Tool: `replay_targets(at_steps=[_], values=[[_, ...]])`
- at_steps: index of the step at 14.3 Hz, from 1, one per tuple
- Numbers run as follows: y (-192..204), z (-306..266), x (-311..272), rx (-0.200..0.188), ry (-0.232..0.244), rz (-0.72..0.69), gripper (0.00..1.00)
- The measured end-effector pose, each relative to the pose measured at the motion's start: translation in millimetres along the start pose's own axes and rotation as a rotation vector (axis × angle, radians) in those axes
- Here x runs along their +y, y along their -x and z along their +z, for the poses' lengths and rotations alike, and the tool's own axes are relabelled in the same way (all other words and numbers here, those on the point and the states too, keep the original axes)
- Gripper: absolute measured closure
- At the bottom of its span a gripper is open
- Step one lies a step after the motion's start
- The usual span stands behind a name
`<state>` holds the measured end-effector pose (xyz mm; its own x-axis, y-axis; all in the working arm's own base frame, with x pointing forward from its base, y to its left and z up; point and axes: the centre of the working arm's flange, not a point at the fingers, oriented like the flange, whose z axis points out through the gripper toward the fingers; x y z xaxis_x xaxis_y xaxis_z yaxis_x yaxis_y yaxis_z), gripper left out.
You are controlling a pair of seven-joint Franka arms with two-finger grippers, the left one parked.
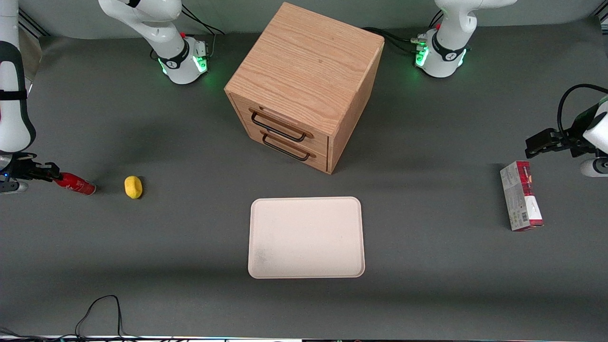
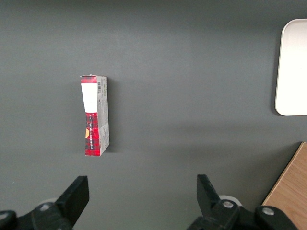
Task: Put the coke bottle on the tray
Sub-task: 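Close the right gripper around the bottle's body, then lift the bottle and carry it over the cream tray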
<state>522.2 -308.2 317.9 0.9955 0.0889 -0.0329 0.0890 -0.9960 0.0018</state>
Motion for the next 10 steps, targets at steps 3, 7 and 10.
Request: replay_targets(at_steps=[3,7,10], values=[[-11,-19,-2,-0.011,-0.017,-0.015,0.68],[-44,-115,-7,0.003,-0.032,-0.06,0.68],[-55,-209,-20,0.025,-0.028,-0.1,0.68]])
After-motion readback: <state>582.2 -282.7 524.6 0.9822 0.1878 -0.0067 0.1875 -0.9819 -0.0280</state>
